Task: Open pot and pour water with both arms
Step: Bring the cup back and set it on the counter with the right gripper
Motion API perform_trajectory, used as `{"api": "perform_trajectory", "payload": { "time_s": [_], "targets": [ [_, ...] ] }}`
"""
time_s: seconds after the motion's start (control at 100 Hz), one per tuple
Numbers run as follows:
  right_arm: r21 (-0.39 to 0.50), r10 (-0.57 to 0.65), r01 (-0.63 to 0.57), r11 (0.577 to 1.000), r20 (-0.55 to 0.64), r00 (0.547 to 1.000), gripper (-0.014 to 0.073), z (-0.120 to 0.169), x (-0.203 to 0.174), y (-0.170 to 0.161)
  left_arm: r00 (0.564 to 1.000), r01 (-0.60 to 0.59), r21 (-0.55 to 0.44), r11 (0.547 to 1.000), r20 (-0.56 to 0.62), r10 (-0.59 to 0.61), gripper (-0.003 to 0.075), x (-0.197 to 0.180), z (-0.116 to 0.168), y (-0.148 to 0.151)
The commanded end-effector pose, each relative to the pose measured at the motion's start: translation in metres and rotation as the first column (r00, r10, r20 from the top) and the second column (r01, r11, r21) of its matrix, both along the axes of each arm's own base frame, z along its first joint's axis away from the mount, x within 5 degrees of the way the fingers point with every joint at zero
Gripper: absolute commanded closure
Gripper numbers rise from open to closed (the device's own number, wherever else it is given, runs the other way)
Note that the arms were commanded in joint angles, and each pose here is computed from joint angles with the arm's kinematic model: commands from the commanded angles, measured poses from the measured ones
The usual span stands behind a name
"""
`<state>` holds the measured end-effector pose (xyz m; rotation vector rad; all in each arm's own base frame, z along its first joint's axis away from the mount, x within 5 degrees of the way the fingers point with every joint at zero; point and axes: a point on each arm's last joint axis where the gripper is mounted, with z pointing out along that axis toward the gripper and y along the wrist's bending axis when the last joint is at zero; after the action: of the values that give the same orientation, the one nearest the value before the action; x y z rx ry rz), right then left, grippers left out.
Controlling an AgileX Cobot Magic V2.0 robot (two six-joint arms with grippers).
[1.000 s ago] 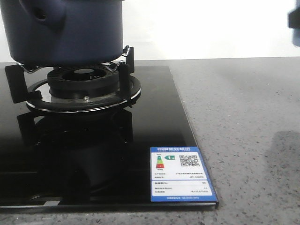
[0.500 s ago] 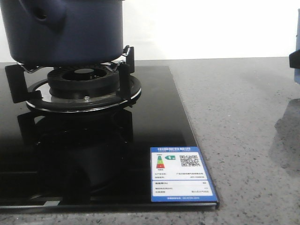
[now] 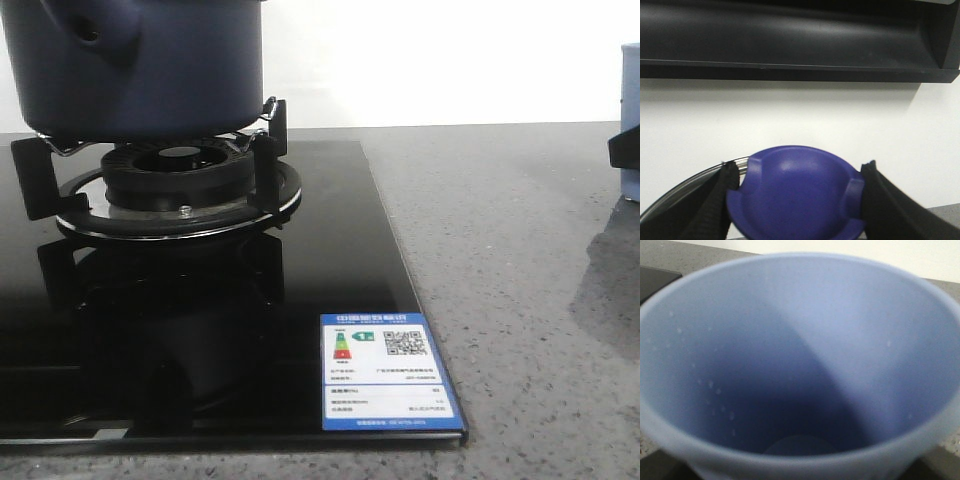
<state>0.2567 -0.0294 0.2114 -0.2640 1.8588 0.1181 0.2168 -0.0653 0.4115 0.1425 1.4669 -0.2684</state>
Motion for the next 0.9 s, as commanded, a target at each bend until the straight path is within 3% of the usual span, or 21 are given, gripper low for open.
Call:
{"api": "perform_trajectory", "payload": {
  "time_s": [0.0, 0.29, 0.49, 0.61, 0.89],
  "targets": [
    [0.022, 0.015, -0.017, 1.000, 0.101, 0.995, 0.0155, 0.016, 0.004, 0.001, 0.987, -0.039, -0.045, 0.998, 0.152, 0.046, 0.0348, -0.009, 0.028, 0.007],
    [0.025, 0.015, -0.018, 1.000, 0.093, 0.996, 0.0139, 0.013, 0.005, 0.001, 0.987, -0.039, -0.045, 0.998, 0.152, 0.046, 0.0348, -0.009, 0.028, 0.007],
    [0.036, 0.014, -0.018, 0.999, 0.094, 0.996, -0.0076, 0.014, 0.005, 0.001, 0.987, -0.039, -0.045, 0.998, 0.152, 0.046, 0.0348, -0.009, 0.028, 0.007],
    [0.072, 0.002, -0.009, 0.997, 0.086, 0.996, -0.0055, 0.014, 0.001, 0.002, 0.987, -0.039, -0.045, 0.998, 0.152, 0.046, 0.0348, -0.009, 0.028, 0.007],
    [0.036, -0.011, 0.007, 0.999, 0.117, 0.993, -0.0055, 0.025, -0.030, 0.009, 0.987, -0.037, -0.047, 0.998, 0.152, 0.044, 0.0348, -0.009, 0.028, 0.007]
  ]
}}
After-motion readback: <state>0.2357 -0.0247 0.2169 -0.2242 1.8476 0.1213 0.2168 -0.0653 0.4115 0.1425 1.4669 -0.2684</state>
